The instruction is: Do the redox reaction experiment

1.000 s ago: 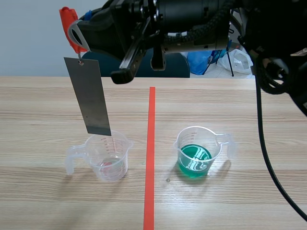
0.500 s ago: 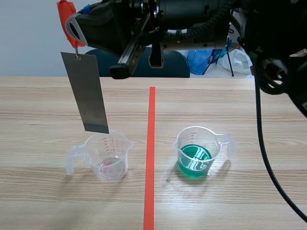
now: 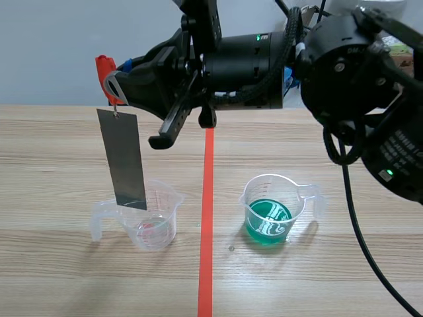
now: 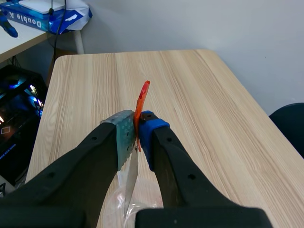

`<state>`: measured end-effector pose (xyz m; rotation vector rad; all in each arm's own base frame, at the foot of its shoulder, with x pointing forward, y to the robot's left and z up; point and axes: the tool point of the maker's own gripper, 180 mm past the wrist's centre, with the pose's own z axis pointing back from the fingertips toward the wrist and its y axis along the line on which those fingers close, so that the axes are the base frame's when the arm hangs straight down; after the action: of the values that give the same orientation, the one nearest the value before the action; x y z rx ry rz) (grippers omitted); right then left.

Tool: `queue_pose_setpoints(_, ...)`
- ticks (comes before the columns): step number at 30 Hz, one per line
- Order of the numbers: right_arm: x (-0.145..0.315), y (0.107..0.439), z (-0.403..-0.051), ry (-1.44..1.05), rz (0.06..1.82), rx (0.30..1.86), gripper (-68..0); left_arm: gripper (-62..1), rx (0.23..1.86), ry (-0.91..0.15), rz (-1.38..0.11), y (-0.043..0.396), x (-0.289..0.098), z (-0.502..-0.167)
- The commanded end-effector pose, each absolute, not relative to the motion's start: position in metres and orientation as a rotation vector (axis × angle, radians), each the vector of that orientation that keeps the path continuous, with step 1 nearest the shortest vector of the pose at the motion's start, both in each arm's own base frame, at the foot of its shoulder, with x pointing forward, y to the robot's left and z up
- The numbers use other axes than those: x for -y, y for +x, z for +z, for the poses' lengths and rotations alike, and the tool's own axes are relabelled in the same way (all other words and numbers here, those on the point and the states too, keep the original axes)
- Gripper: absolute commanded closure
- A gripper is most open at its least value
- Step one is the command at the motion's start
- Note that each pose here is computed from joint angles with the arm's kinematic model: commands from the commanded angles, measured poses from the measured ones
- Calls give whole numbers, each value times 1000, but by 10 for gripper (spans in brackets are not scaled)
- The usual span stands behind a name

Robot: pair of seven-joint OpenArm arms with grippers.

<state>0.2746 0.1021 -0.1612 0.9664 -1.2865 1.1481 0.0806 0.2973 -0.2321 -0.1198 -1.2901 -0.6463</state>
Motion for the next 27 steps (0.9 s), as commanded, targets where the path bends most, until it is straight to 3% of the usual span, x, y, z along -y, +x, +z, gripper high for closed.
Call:
queue_pose_setpoints(1,-105,274,-150,990,1147,1323,-6,-623,1318,-130,-637,82,-294,-227)
queue_pose_setpoints(27,-120,282,-228,907,1209,1266,-6,-623,1316,-130,-637,82,-294,-228)
